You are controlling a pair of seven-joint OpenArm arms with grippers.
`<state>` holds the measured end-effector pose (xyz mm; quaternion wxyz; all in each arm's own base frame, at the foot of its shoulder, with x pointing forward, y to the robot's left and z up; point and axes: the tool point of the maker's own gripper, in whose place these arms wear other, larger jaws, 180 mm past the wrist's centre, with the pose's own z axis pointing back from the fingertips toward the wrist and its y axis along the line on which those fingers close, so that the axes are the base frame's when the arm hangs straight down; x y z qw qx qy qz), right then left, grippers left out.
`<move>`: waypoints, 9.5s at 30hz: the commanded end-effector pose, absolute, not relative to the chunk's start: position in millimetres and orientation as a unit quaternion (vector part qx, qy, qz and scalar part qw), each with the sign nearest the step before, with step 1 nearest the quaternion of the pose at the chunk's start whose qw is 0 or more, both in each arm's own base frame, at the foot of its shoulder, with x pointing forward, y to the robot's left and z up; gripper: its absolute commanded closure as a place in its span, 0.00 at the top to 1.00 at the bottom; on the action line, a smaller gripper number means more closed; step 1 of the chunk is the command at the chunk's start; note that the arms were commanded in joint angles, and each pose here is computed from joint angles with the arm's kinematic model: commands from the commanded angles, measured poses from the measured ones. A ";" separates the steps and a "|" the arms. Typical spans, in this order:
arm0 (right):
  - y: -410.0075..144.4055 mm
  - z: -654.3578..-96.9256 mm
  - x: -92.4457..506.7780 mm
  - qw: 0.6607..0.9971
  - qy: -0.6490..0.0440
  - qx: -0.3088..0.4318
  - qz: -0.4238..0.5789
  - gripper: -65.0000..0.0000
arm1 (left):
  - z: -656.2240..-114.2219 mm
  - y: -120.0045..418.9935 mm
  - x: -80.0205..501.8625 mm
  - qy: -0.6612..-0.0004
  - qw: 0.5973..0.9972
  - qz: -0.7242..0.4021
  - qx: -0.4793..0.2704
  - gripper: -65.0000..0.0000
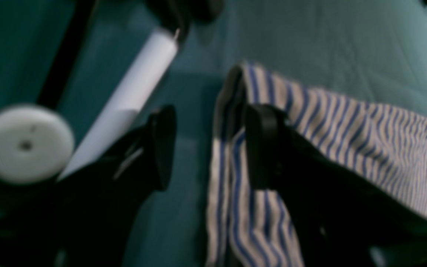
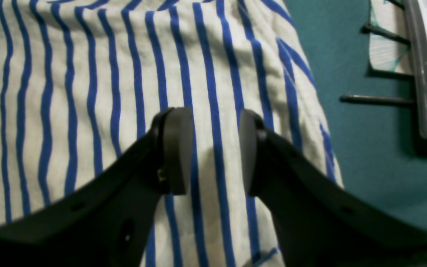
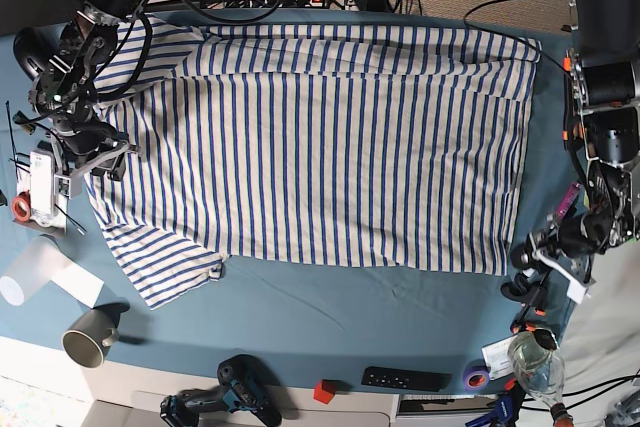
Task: Fold the T-shirt properly
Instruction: 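Move right gripper to the sleeve-side hem corner, left gripper to the other hem corner, then lower both grippers and grasp the shirt's hem corners, then lift the hem with both grippers and fold it toward the collar edge, then lay the held hem onto the folded collar edge with both grippers, then open both grippers and release the hem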
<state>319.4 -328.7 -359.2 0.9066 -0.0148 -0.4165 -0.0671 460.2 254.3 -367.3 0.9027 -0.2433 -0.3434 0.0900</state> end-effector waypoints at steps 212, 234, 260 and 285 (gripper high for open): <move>-357.1 -333.5 293.5 0.912 -0.395 0.113 -0.005 0.00 | -381.1 269.4 309.7 -0.201 0.882 0.045 -0.425 0.00; -370.0 -343.2 286.7 0.924 -0.375 0.069 0.003 0.00 | -381.1 269.4 309.7 -0.201 0.882 0.045 -0.425 0.00; -370.3 -343.2 286.9 0.924 -0.376 0.068 0.003 0.00 | -376.9 261.4 304.6 -0.205 0.885 0.009 -0.417 0.00; -372.3 -345.0 285.5 0.927 -0.370 0.061 0.005 0.24 | -381.5 259.0 295.6 -0.198 0.888 0.003 -0.415 0.32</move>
